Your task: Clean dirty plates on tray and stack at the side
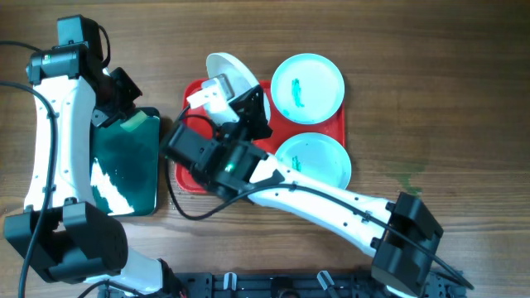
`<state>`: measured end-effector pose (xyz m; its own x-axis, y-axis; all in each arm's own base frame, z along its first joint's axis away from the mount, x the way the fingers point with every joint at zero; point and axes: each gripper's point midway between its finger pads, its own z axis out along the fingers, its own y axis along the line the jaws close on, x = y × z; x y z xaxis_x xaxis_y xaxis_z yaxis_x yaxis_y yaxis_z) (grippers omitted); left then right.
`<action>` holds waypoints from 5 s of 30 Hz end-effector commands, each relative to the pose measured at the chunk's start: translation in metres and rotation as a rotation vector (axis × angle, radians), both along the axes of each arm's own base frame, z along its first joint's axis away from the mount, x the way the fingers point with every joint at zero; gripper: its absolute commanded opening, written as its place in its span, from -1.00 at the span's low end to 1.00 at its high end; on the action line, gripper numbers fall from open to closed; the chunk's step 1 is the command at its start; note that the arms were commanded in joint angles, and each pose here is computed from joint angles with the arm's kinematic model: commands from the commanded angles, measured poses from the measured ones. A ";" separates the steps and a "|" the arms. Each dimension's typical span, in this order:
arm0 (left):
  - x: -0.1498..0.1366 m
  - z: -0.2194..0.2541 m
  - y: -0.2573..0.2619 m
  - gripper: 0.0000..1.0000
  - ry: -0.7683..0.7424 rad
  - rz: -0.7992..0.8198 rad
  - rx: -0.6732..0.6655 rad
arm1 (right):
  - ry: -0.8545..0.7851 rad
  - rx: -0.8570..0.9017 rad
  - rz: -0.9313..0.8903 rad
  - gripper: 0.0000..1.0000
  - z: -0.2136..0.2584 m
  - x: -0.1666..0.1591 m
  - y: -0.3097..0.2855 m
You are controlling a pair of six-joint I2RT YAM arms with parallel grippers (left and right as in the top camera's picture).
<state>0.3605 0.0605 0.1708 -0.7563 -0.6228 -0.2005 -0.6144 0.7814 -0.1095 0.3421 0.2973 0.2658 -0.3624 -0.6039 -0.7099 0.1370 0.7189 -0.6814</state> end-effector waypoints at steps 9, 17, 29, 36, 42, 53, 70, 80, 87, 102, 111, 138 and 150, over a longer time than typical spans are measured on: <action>0.000 0.001 0.002 -0.92 -0.010 0.063 -0.003 | 0.045 0.021 0.058 -0.92 0.000 0.000 0.012; 0.002 0.002 -0.011 -0.92 -0.018 0.067 -0.065 | 0.551 0.344 0.244 -0.92 -0.064 -0.012 0.021; 0.026 0.008 -0.090 -0.92 -0.104 -0.119 -0.085 | 0.762 0.989 -0.105 -0.91 -0.048 0.055 -0.204; 0.042 0.015 -0.119 -0.92 -0.182 -0.184 -0.094 | 0.681 1.188 -0.490 -0.91 -0.117 0.039 -0.362; 0.046 0.016 -0.119 -0.92 -0.198 -0.170 -0.096 | 0.668 1.297 -0.606 -0.91 -0.186 0.014 -0.382; 0.050 0.018 -0.120 -0.92 -0.215 -0.171 -0.097 | 0.632 1.372 -0.748 -0.03 -0.233 -0.011 -0.379; 0.050 0.018 -0.120 -0.92 -0.217 -0.171 -0.097 | 1.249 1.149 -0.349 -0.03 -0.214 -0.074 -0.232; 0.051 0.019 -0.120 -0.92 -0.221 -0.171 -0.096 | 1.231 1.060 -0.309 -0.23 -0.249 -0.084 -0.218; 0.051 0.019 -0.120 -0.92 -0.221 -0.171 -0.096 | 1.227 1.052 -0.286 -0.79 -0.249 -0.082 -0.215; 0.047 0.017 -0.119 -0.92 -0.202 -0.170 -0.096 | 1.000 1.097 -0.191 -0.91 -0.195 -0.036 -0.126; 0.046 0.017 -0.119 -0.92 -0.200 -0.170 -0.096 | 0.887 1.157 -0.119 -0.91 -0.218 -0.027 -0.037; 0.037 -0.015 -0.119 -0.92 -0.092 -0.197 -0.085 | 1.184 1.118 -0.135 -0.74 -0.256 -0.047 -0.011; 0.032 -0.016 -0.136 -0.92 -0.080 -0.240 -0.114 | 1.141 1.119 -0.053 -0.91 -0.259 -0.026 -0.009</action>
<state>0.3966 -0.0597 0.1595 -0.8420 -0.4875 -0.2310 -0.4384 0.8678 -0.2338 0.3004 0.2880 0.0057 -0.9954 0.0681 -0.0676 0.0355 0.9156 0.4005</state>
